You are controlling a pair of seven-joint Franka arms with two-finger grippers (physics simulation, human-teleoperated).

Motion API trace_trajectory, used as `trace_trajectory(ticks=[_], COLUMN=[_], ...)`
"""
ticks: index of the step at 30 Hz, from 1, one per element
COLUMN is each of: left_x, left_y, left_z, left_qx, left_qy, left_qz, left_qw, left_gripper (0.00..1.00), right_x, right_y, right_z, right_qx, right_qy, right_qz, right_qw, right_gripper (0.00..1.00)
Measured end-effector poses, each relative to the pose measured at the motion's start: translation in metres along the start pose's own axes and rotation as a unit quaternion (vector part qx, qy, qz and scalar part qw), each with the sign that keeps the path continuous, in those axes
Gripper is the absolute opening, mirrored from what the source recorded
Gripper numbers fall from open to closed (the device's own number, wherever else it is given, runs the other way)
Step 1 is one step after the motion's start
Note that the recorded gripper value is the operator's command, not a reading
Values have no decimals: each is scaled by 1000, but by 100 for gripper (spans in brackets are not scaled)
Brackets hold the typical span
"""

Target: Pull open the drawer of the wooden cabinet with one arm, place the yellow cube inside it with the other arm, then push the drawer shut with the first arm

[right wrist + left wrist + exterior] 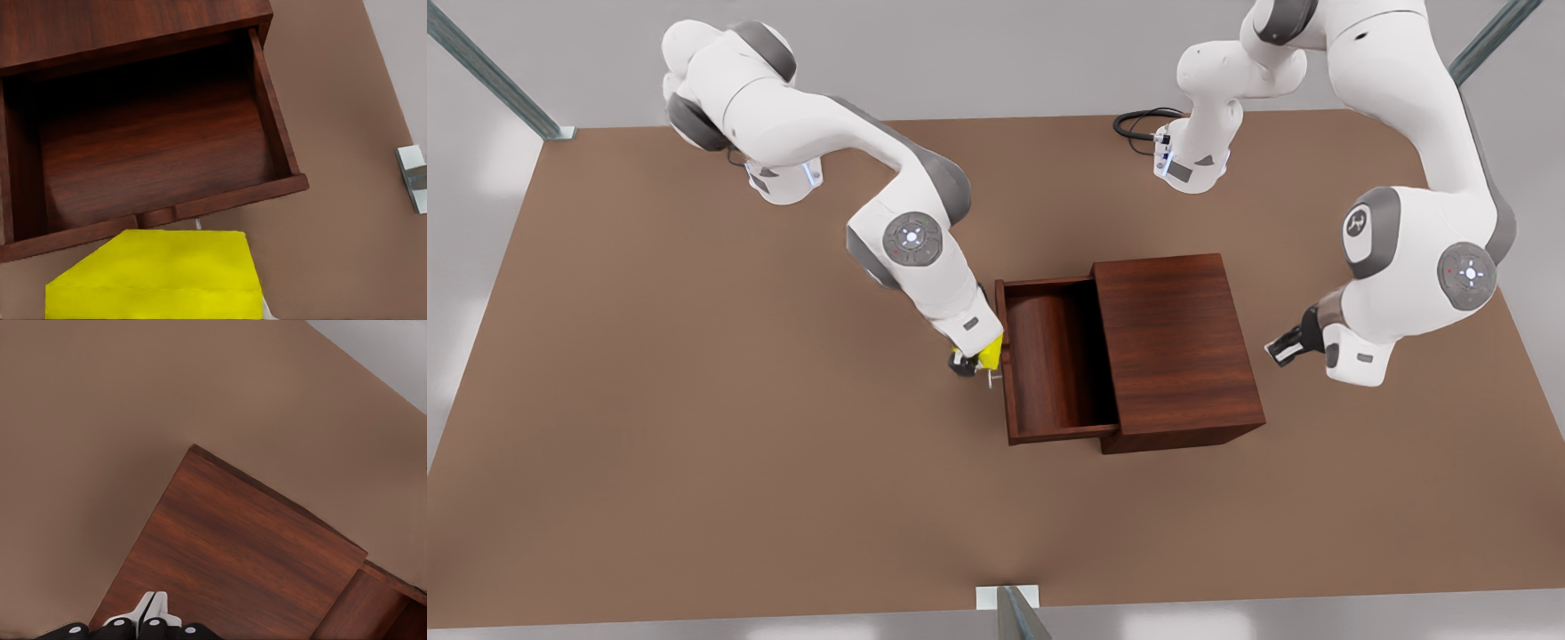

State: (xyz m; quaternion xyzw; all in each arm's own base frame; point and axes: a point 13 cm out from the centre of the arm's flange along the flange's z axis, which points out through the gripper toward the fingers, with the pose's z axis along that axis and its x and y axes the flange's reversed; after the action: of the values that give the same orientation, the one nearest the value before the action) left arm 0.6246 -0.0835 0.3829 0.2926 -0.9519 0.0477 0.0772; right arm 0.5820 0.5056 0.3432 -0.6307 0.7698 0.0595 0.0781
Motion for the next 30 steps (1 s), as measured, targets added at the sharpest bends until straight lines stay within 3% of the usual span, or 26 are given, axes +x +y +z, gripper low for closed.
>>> trace_trajectory(ticks=[9, 11, 17, 20, 24, 27, 30], left_x=[4, 5, 58, 101, 187, 233, 255], left_y=[-11, -13, -74, -121, -218, -293, -349], left_z=[13, 13, 25, 35, 72, 109, 130], left_qx=[6, 7, 18, 32, 62, 112, 172], left_qy=[15, 16, 35, 48, 61, 59, 63], left_qz=[-76, -89, -105, -116, -127, -174, -246], left_qw=[997, 996, 994, 992, 988, 977, 952], left_gripper=[21, 21, 21, 21, 21, 21, 21], right_x=[-74, -83, -71, 5, 179, 336, 437], right_y=[77, 83, 43, -61, -156, -153, -110], right_z=[88, 101, 68, -47, -169, -245, -245], right_qx=[16, 21, 39, 80, 110, 106, 80], right_qy=[11, 4, -22, -49, -23, 26, 79], right_qz=[126, 155, 263, 363, 492, 597, 658], right_qw=[992, 988, 964, 927, 863, 795, 744], right_gripper=[64, 100, 100, 100, 100, 100, 100])
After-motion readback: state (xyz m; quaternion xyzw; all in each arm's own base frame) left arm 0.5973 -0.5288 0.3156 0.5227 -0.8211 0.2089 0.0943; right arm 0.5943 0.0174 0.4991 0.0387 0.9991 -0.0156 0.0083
